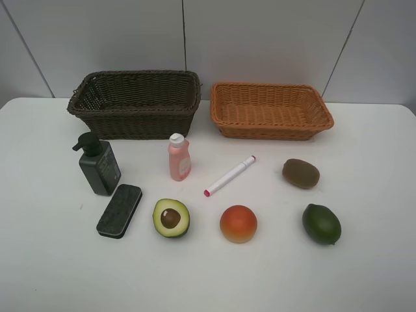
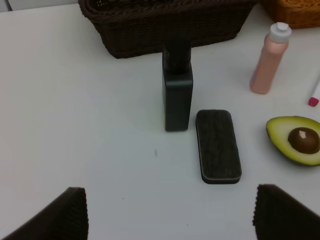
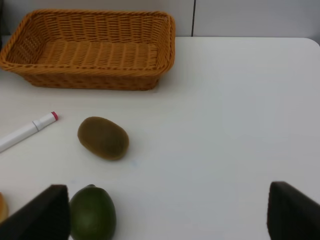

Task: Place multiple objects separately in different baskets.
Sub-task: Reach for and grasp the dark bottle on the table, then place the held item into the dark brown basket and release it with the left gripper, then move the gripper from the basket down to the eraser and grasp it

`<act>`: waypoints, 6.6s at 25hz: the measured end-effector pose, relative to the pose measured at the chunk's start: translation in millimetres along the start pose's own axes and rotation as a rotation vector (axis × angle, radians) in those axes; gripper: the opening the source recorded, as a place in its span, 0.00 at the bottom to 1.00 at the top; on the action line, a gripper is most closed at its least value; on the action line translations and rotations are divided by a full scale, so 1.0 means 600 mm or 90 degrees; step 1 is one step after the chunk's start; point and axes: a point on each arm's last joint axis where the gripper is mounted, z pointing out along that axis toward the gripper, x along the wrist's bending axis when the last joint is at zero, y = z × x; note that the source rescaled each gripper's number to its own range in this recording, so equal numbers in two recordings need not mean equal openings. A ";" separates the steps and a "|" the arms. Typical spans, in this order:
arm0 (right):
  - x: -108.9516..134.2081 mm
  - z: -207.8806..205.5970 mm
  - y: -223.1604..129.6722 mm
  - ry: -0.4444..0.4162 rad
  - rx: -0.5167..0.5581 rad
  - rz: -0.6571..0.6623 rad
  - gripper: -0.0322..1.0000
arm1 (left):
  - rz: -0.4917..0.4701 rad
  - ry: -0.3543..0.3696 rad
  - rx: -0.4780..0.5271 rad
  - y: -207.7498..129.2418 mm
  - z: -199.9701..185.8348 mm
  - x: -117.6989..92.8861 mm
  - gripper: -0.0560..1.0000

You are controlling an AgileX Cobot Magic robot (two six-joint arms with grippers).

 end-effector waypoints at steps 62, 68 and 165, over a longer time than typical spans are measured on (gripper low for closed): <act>0.000 0.000 0.000 0.000 0.000 0.000 1.00 | 0.004 -0.088 0.613 0.179 0.562 -0.022 0.93; 0.000 0.000 0.000 0.000 0.000 0.000 1.00 | 0.022 -0.067 0.627 0.162 0.583 -0.019 0.93; 0.000 0.000 0.000 0.000 0.000 0.000 1.00 | -0.067 -0.054 0.567 0.234 0.380 -0.020 0.99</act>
